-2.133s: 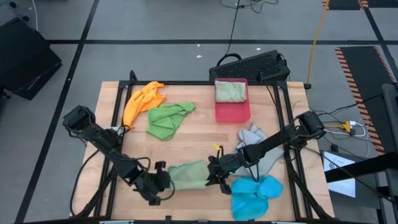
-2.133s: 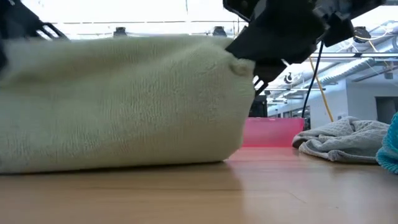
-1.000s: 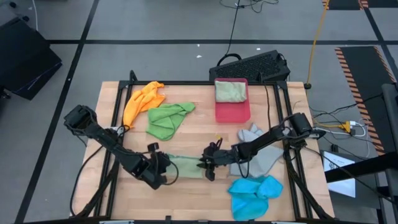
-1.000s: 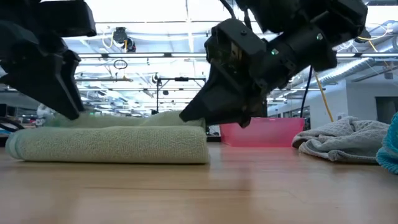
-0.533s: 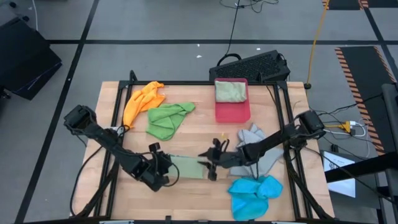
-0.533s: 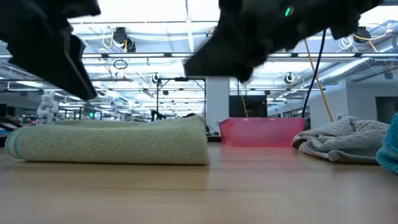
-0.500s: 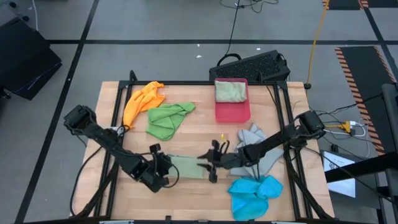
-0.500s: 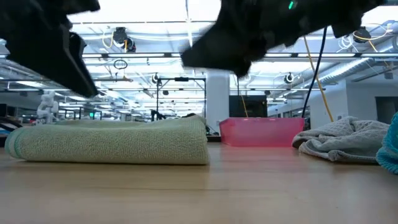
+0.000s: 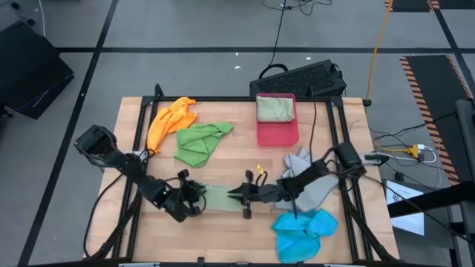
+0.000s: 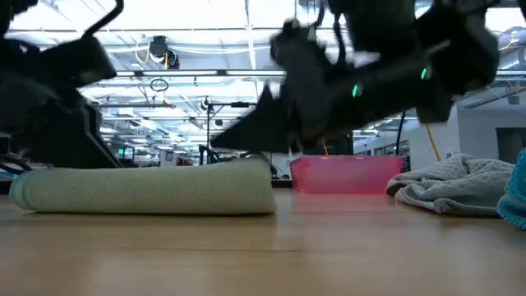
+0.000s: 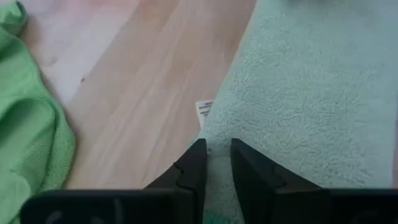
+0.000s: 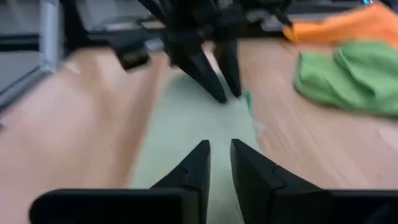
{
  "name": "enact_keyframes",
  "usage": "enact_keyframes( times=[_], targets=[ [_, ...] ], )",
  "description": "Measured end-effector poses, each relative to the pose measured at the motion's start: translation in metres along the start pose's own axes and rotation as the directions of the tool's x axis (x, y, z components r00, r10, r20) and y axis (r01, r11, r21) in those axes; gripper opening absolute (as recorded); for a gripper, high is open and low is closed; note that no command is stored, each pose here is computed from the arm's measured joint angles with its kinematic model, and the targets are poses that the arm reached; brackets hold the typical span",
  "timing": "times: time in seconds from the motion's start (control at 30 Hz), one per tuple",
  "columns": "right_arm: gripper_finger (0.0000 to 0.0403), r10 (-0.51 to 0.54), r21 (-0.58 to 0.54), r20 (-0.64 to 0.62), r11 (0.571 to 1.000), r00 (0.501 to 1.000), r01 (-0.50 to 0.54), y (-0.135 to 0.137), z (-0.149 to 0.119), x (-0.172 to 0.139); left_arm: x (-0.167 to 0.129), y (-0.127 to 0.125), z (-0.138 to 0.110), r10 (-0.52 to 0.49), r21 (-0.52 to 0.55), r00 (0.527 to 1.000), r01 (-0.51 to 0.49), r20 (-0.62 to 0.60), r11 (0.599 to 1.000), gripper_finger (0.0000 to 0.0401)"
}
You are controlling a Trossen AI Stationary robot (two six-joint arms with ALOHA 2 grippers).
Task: Fold microfiber towels
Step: Fold the light green microfiber cloth
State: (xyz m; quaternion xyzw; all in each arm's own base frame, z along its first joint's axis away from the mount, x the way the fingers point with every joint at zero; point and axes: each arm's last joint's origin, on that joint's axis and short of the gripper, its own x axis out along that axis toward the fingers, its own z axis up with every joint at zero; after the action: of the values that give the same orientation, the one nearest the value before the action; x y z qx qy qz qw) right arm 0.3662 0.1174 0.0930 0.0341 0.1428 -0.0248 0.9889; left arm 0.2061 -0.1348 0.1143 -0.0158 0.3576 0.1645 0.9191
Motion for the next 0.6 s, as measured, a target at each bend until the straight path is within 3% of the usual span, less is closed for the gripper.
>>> enact_keyframes(
  times=[0.13, 0.3, 0.6],
  targets=[
    [0.0032, -0.035, 0.051, -0.072, 0.998, 0.997, 0.038, -0.01, -0.026, 0.009, 0.004, 0.005, -0.006, -0.017, -0.009, 1.0, 0.017, 0.008, 1.0, 0.0072],
    [0.0017, -0.051, 0.09, -0.093, 0.994, 0.994, 0.059, -0.014, -0.039, 0.012, 0.004, 0.002, -0.002, -0.048, 0.051, 0.999, 0.048, -0.009, 0.998, 0.0072],
    [0.0014, -0.05, 0.07, -0.097, 0.996, 0.994, 0.056, -0.014, -0.036, 0.012, -0.014, -0.026, 0.042, -0.075, 0.18, 0.997, 0.074, -0.001, 0.981, 0.0072]
  ],
)
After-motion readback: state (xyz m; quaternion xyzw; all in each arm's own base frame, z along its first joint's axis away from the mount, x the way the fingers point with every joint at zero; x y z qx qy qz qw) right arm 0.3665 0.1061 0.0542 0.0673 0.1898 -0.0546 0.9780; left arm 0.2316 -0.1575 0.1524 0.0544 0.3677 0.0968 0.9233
